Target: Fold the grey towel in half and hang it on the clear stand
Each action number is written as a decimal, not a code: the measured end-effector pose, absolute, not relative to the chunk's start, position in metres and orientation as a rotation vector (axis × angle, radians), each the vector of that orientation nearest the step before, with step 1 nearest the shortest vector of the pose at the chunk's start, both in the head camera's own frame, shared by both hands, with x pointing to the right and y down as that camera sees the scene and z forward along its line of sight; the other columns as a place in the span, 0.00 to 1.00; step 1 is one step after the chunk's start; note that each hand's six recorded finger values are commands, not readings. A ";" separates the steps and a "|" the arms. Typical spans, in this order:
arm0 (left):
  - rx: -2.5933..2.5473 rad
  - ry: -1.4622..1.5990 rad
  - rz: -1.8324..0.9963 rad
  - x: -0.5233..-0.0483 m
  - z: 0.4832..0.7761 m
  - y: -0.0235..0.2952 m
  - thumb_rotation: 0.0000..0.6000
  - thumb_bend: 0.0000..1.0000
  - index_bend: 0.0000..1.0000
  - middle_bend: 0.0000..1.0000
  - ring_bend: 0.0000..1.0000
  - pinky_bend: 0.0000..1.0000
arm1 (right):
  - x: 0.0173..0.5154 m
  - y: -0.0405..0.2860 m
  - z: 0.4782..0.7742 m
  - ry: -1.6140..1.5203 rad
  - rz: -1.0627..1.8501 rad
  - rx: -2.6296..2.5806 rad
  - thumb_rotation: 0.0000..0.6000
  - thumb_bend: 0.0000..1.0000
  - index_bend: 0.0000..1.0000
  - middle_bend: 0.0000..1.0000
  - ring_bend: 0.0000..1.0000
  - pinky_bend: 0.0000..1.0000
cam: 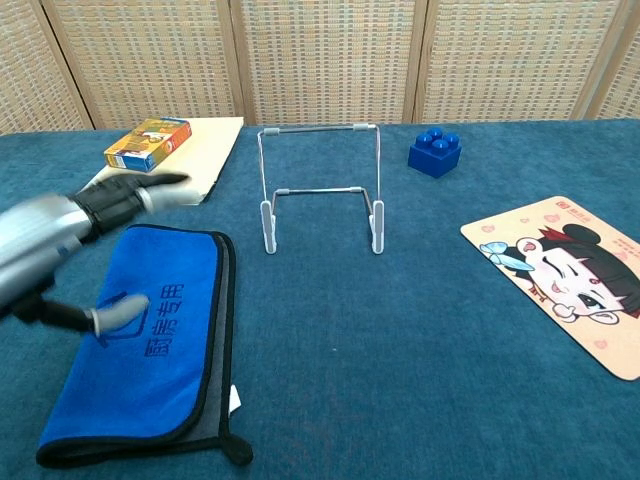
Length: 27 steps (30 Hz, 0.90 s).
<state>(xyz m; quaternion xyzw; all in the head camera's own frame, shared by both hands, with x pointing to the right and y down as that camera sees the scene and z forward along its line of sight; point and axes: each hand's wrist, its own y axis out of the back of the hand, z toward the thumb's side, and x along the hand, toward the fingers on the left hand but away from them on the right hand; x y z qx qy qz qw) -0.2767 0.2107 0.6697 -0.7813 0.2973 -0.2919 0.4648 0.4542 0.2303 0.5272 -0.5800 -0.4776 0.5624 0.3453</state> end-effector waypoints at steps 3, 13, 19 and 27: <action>-1.875 0.829 -0.801 -0.302 0.664 0.181 1.00 0.35 0.24 0.00 0.00 0.00 | 0.454 0.230 0.528 -1.238 1.461 -1.507 1.00 0.00 0.00 0.00 0.00 0.00; -1.866 0.945 -1.185 -0.355 0.695 0.122 1.00 0.29 0.37 0.00 0.00 0.00 | 0.454 0.229 0.532 -1.228 1.475 -1.504 1.00 0.00 0.00 0.00 0.00 0.00; -1.879 1.050 -1.325 -0.354 0.712 0.095 1.00 0.25 0.42 0.00 0.00 0.00 | 0.454 0.228 0.536 -1.218 1.491 -1.506 1.00 0.00 0.00 0.00 0.00 0.00; -1.837 1.051 -1.406 -0.343 0.724 0.083 1.00 0.25 0.44 0.00 0.00 0.00 | 0.456 0.227 0.538 -1.218 1.502 -1.503 1.00 0.00 0.00 0.00 0.00 0.00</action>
